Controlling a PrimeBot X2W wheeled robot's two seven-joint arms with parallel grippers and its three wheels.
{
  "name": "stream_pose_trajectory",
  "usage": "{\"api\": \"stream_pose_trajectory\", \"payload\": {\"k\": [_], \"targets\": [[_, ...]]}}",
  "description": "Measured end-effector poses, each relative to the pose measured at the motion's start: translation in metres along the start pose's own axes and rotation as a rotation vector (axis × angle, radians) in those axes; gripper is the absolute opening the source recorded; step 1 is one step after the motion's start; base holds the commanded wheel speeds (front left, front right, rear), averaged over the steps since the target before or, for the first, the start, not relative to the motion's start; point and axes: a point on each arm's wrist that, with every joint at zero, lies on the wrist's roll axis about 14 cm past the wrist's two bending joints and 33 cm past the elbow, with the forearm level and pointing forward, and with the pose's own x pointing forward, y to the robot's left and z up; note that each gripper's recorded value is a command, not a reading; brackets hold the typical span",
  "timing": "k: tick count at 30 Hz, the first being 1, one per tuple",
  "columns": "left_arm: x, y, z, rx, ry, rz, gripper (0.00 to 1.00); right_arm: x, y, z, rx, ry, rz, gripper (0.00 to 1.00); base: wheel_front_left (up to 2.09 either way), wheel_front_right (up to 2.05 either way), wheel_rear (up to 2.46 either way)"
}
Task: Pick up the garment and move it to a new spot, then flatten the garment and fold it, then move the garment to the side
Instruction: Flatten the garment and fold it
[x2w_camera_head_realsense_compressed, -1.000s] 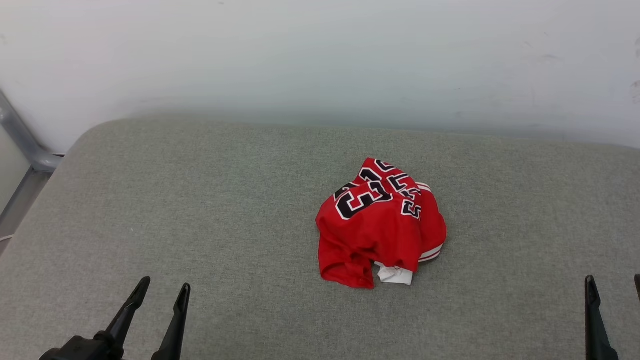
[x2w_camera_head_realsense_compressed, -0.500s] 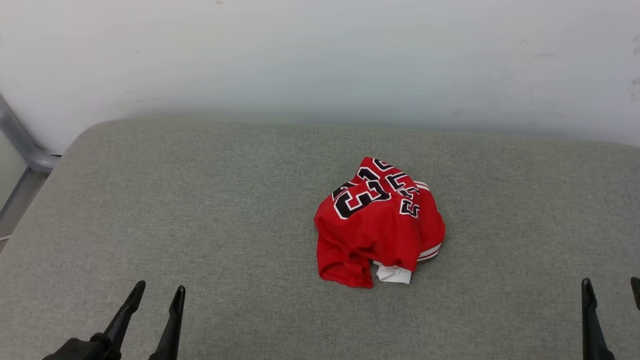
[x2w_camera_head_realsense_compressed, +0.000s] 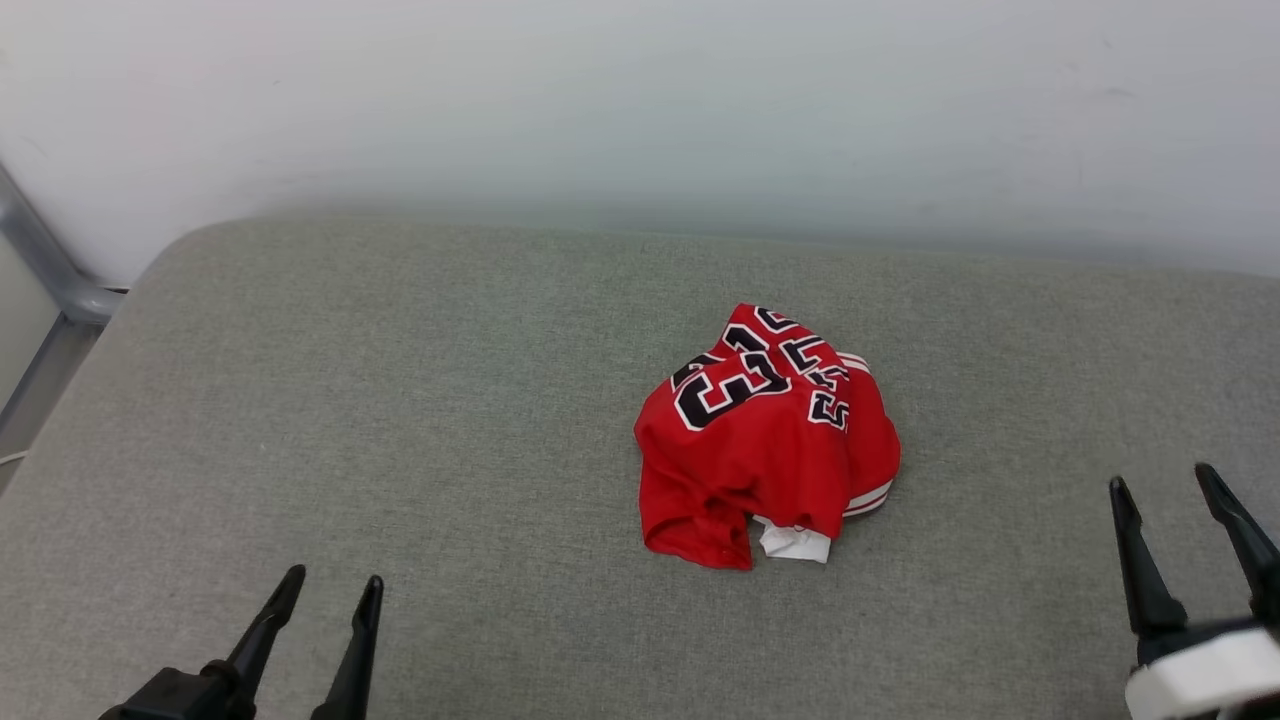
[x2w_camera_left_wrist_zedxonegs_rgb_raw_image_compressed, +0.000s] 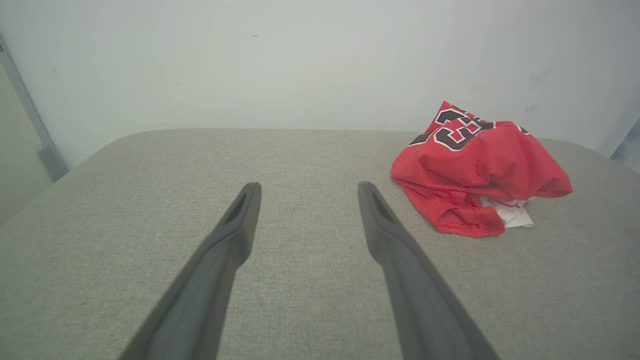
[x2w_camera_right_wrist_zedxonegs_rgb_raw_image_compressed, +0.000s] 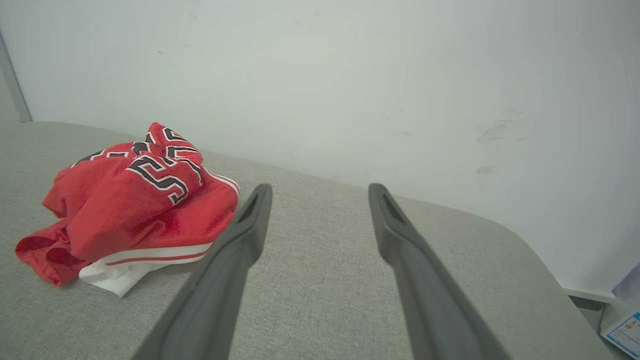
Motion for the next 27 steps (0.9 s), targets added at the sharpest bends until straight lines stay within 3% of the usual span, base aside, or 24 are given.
{"api": "stream_pose_trajectory", "payload": {"k": [5, 9, 14, 21, 27], "targets": [[-0.003, -0.001, -0.004, -0.01, 0.01, 0.001, 1.0, 0.038, 0.017, -0.006, 0.037, 0.07, 0.082, 1.0, 0.0, 0.0, 0.0], [-0.005, -0.001, -0.009, -0.017, 0.027, 0.005, 1.0, 0.065, 0.034, -0.02, 0.086, 0.239, 0.144, 1.0, 0.0, 0.0, 0.0], [-0.006, 0.001, -0.017, -0.036, 0.05, 0.018, 1.0, 0.099, 0.058, -0.01, 0.114, 0.368, 0.231, 1.0, 0.0, 0.0, 0.0], [-0.012, 0.005, -0.026, -0.056, 0.073, 0.043, 1.0, 0.106, 0.085, -0.034, 0.119, 0.67, 0.313, 1.0, 0.0, 0.0, 0.0], [-0.016, 0.012, -0.028, -0.067, 0.08, 0.076, 1.0, 0.104, 0.084, -0.065, 0.082, 0.878, 0.299, 1.0, 0.0, 0.0, 0.0]]}}
